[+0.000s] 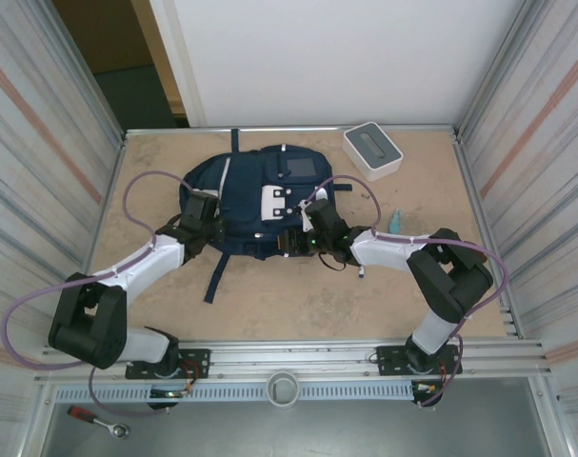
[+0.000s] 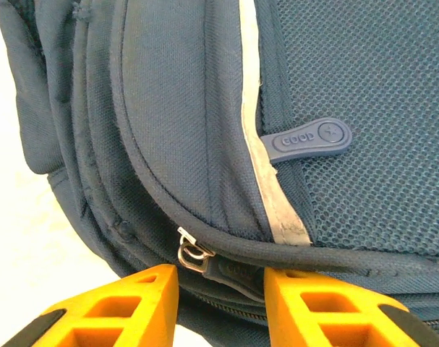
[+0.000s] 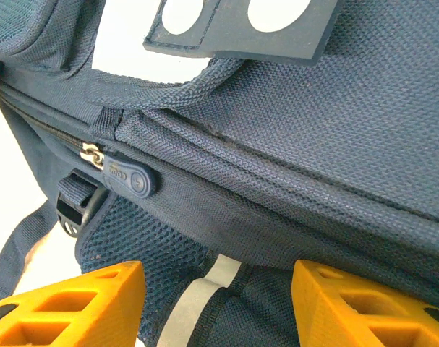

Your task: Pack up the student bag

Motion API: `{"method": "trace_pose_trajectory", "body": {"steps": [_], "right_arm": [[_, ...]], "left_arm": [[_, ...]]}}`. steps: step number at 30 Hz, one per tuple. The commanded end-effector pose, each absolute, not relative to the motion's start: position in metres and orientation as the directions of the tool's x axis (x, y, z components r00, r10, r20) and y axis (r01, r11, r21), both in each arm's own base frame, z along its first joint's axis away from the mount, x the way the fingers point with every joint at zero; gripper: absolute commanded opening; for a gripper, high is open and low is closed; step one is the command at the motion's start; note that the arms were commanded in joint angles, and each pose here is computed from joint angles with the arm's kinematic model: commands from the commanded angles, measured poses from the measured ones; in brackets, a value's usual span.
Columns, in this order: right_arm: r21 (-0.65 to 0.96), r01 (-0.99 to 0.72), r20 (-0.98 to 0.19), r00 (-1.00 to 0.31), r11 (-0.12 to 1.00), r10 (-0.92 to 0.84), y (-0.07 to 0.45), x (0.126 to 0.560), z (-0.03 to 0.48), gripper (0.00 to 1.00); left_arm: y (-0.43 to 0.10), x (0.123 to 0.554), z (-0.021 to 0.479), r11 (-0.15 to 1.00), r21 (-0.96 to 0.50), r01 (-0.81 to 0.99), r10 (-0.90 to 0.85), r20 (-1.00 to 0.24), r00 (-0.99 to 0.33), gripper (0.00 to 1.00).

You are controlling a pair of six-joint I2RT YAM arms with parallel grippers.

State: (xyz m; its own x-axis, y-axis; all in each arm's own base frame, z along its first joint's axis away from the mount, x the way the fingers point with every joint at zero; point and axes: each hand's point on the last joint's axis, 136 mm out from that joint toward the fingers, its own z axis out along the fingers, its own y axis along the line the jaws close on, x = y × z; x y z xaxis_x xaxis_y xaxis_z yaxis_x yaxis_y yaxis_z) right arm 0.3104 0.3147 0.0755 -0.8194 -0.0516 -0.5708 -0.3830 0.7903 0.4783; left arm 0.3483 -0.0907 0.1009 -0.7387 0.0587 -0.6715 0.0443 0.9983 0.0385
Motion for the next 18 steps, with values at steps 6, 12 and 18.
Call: {"method": "trace_pose_trajectory", "body": {"steps": [6,12,18], "right_arm": [[0.432,-0.334,-0.556,-0.83,0.838,-0.044,0.2969,0.3184,0.0618,0.55],[0.429,-0.329,-0.551,-0.833,0.841,-0.044,0.2953,0.3175,0.0582,0.55],[0.433,-0.328,-0.548,-0.835,0.84,-0.043,0.2961,0.3179,0.0575,0.56]], "left_arm": [[-0.0897,0.3473,0.0972,0.999,0.0,0.048,0.036,-0.66,-0.75,0.27],[-0.0863,0.3446,0.0965,0.999,-0.016,0.039,0.019,-0.659,-0.752,0.23],[-0.0925,0.3473,0.0951,0.997,-0.061,0.045,-0.006,-0.659,-0.752,0.36]]}}
